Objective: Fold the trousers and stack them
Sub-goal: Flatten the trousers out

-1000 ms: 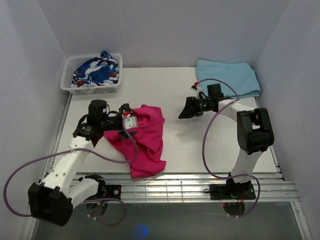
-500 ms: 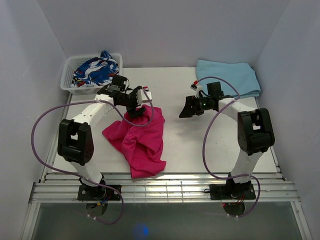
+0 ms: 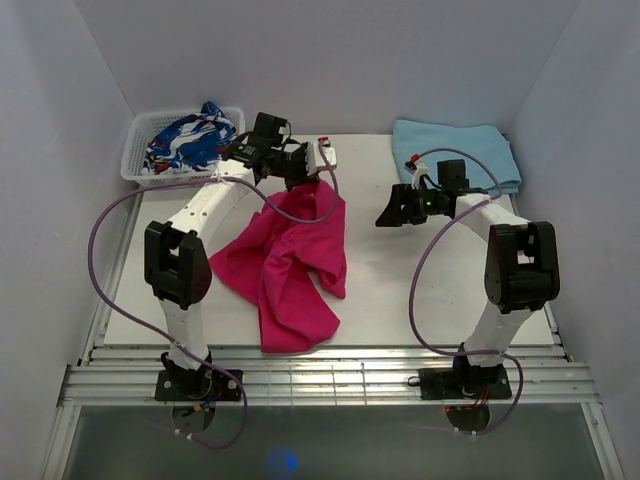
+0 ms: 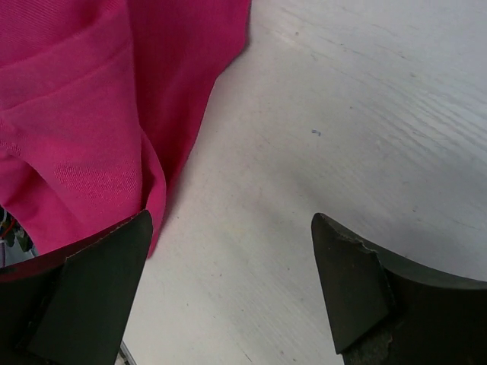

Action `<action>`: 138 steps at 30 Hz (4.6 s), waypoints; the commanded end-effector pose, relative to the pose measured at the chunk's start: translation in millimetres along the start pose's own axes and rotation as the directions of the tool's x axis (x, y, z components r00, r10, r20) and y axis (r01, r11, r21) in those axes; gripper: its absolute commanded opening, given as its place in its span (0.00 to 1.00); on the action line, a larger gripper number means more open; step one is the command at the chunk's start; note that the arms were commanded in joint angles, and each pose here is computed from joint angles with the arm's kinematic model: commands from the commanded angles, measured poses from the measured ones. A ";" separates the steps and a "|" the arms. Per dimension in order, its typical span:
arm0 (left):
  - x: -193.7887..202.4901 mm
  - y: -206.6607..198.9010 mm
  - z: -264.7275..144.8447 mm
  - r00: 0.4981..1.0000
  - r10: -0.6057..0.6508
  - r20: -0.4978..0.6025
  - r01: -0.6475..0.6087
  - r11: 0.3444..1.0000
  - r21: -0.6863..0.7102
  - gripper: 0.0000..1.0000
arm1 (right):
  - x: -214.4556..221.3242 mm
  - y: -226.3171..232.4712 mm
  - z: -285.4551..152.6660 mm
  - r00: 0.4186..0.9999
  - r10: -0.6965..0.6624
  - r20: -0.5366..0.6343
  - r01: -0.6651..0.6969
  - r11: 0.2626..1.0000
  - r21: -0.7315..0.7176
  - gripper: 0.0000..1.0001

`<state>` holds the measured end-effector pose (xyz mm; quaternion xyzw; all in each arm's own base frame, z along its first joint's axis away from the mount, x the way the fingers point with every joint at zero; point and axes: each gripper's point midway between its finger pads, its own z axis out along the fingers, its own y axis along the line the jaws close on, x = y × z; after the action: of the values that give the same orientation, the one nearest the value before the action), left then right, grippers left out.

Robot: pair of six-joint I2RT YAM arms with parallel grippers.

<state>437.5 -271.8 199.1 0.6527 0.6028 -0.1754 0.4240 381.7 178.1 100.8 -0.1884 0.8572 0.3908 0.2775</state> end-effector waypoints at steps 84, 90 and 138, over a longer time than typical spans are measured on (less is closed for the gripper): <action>47.6 131.9 -311.9 0.965 -0.224 0.138 0.200 0.286 -0.937 0.00 | 18.5 -58.0 -198.8 0.965 -0.138 -0.222 0.241 0.800 0.549 0.08; 10.4 -42.6 -275.5 0.990 -0.088 0.113 0.142 0.724 -0.676 0.00 | 65.6 -60.0 -207.9 0.930 -0.166 -0.327 0.330 0.771 0.545 0.08; 125.1 -27.4 76.4 0.681 -0.698 -0.221 0.621 0.711 -0.329 0.89 | 11.2 -161.0 -49.5 0.976 0.019 -0.216 0.100 0.842 0.530 0.73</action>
<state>449.0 -242.2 51.4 0.3545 0.8766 -0.1572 0.2850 446.0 28.3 43.5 -0.1762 0.9492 0.1079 0.2373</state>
